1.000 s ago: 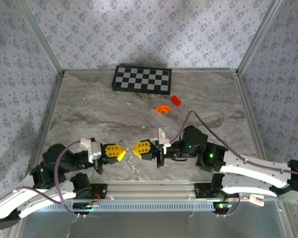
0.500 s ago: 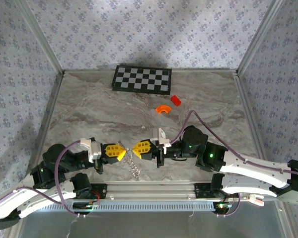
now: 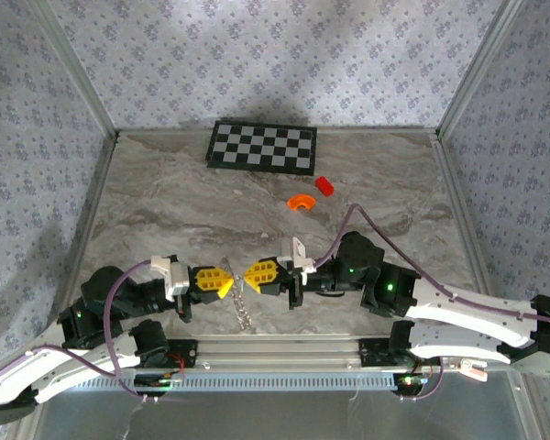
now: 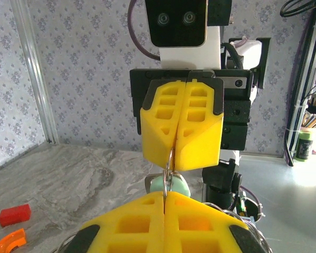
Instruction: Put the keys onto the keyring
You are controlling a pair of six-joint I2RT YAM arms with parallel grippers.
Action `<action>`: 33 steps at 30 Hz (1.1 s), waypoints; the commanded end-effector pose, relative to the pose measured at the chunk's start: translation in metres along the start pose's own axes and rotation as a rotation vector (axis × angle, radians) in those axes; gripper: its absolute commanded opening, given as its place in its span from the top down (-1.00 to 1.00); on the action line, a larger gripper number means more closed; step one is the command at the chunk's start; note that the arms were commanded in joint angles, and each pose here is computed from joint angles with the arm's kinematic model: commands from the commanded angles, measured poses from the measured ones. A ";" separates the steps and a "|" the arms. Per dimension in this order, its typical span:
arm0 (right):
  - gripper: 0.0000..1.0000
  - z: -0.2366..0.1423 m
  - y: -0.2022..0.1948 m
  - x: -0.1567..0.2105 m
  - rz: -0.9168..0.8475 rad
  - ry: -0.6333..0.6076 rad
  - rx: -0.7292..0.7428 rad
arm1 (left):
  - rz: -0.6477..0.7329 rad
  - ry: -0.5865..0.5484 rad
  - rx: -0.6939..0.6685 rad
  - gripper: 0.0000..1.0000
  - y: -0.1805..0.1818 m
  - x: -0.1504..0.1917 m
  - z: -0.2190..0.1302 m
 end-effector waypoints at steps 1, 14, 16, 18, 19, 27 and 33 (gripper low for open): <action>1.00 -0.001 0.013 -0.020 -0.051 -0.045 -0.044 | 0.030 -0.061 -0.033 1.00 0.005 -0.017 -0.004; 1.00 0.000 0.018 -0.018 -0.083 -0.047 -0.056 | 0.027 -0.061 -0.025 1.00 0.004 -0.018 -0.004; 1.00 0.000 0.018 -0.018 -0.085 -0.046 -0.055 | 0.028 -0.060 -0.025 1.00 0.004 -0.018 -0.004; 1.00 0.000 0.017 -0.017 -0.086 -0.045 -0.053 | 0.029 -0.060 -0.024 1.00 0.004 -0.018 -0.004; 1.00 0.001 0.017 -0.017 -0.087 -0.045 -0.051 | 0.029 -0.062 -0.024 1.00 0.004 -0.018 -0.004; 1.00 0.002 0.015 -0.014 -0.091 -0.037 -0.037 | 0.027 -0.063 -0.018 1.00 0.003 -0.017 -0.004; 1.00 0.002 0.013 -0.012 -0.096 -0.029 -0.028 | 0.026 -0.061 -0.018 1.00 0.003 -0.017 -0.004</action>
Point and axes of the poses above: each hand's point on the last joint's axis, 136 mm out from that joint toward the fingers, its own z axis out along the fingers, its own y axis along the line the jaws close on, x = y × z, the point moved 3 cm from there along -z, back along the fingers, and after that the axes turned 13 degrees about z, right-handed, at the moved point
